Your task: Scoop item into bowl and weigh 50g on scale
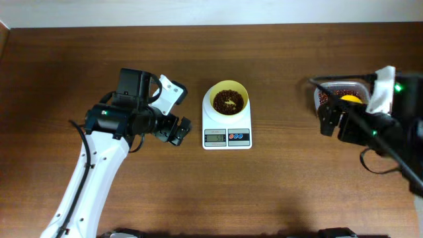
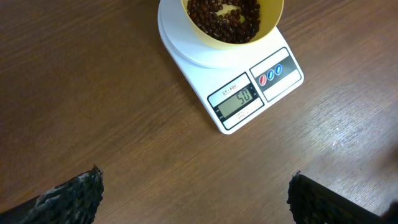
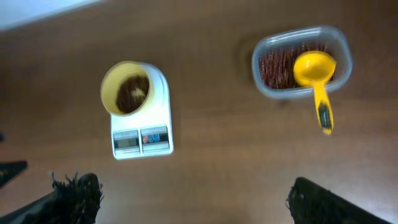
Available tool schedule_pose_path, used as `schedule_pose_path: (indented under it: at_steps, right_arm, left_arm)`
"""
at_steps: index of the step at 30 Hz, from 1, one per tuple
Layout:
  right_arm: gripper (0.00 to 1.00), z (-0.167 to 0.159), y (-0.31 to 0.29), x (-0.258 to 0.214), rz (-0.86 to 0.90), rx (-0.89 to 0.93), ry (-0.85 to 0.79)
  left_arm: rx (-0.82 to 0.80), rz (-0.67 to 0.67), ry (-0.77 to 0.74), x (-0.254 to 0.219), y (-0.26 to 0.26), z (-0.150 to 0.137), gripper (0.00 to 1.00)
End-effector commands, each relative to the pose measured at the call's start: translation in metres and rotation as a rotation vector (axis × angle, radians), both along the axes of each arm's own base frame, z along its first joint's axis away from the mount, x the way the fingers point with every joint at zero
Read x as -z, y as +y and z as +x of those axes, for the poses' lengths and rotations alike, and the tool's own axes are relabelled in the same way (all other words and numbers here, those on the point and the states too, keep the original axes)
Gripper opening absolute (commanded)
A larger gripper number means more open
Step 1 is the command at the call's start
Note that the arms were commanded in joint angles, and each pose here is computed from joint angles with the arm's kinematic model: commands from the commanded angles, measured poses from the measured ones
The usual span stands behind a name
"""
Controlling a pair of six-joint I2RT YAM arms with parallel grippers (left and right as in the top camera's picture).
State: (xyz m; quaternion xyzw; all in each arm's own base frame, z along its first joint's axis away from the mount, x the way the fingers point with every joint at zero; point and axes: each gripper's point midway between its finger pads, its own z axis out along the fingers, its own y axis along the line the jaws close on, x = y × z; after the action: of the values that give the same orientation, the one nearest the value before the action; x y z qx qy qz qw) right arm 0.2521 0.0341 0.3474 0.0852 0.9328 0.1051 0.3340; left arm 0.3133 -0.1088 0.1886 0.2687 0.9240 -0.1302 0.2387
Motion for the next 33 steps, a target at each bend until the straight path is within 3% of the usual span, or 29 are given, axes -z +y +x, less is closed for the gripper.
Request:
schedule_pose_path:
  at_steps: [1, 10, 20, 33]
  right_arm:
    - [0.99, -0.005, -0.003, 0.000, -0.012, 0.015, -0.068]
    - [0.99, 0.003, 0.005, 0.064, 0.002, -0.027, -0.387]
    - [0.99, -0.016, 0.012, 0.111, 0.047, -0.060, -0.789]
    - [0.99, -0.023, -0.005, 0.123, -0.008, 0.033, -0.889]
  left_arm:
    - [-0.013, 0.000, 0.000, 0.000, 0.002, 0.001, 0.99]
    - [-0.013, 0.000, 0.000, 0.000, 0.002, 0.001, 0.99]
    - [-0.013, 0.000, 0.000, 0.000, 0.002, 0.001, 0.99]
    - [-0.013, 0.000, 0.000, 0.000, 0.002, 0.001, 0.99]
